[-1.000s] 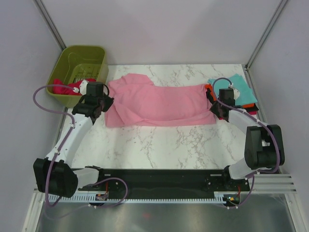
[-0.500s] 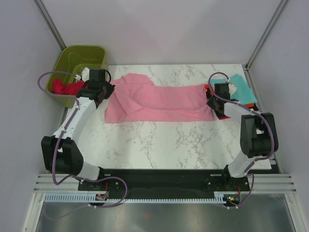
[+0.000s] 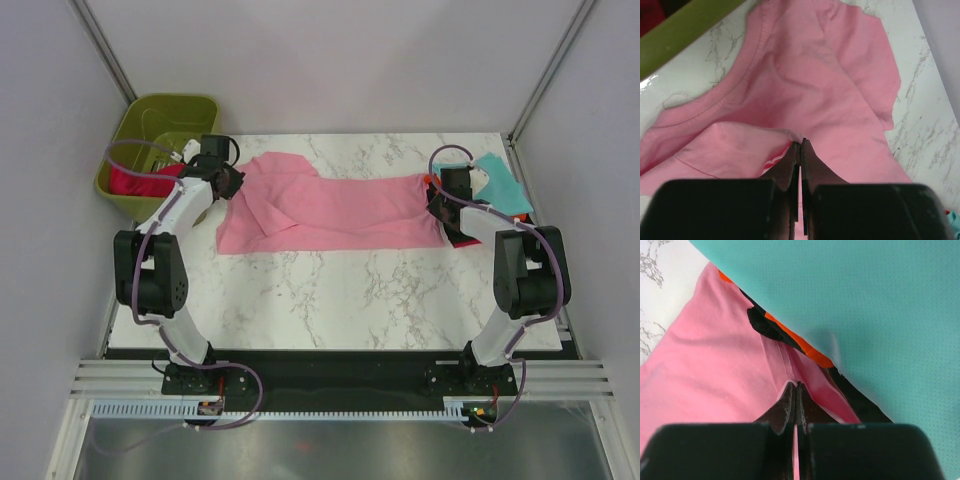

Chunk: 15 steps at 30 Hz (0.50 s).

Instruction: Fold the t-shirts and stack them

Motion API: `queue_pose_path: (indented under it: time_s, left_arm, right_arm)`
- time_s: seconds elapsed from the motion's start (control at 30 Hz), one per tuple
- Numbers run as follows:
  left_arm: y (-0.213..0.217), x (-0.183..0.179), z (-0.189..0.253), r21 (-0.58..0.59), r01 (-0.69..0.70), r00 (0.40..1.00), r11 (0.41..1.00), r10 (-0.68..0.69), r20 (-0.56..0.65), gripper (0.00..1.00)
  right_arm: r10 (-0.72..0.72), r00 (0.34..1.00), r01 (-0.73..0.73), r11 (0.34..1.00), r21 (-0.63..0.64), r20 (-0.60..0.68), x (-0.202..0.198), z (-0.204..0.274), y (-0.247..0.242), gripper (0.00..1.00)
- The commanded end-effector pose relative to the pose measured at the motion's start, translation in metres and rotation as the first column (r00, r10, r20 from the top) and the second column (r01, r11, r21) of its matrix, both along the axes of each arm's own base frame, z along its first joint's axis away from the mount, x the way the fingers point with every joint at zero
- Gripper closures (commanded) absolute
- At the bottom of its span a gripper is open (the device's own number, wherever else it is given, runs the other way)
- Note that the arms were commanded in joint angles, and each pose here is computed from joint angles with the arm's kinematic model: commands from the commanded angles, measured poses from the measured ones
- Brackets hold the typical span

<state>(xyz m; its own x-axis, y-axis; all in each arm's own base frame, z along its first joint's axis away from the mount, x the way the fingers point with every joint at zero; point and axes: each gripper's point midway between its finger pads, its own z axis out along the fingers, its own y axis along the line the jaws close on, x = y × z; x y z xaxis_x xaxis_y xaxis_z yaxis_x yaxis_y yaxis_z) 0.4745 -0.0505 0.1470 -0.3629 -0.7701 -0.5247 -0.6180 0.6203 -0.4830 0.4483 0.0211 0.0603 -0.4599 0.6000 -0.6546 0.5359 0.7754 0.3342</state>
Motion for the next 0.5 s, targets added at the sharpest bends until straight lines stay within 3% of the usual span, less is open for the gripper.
queue_pose_path:
  time_s: [0.0, 0.47]
  left_arm:
    - [0.012, 0.012, 0.013, -0.002, -0.054, 0.997, 0.999, 0.054, 0.054, 0.98]
    - [0.029, -0.021, 0.029, -0.001, -0.120, 0.985, 0.993, 0.119, 0.126, 0.98]
  right_arm:
    - [-0.056, 0.996, 0.057, 0.998, -0.012, 0.074, 0.019, 0.020, -0.006, 1.00]
    - [-0.080, 0.990, 0.081, 0.997, -0.004, 0.116, 0.016, 0.030, -0.009, 1.00]
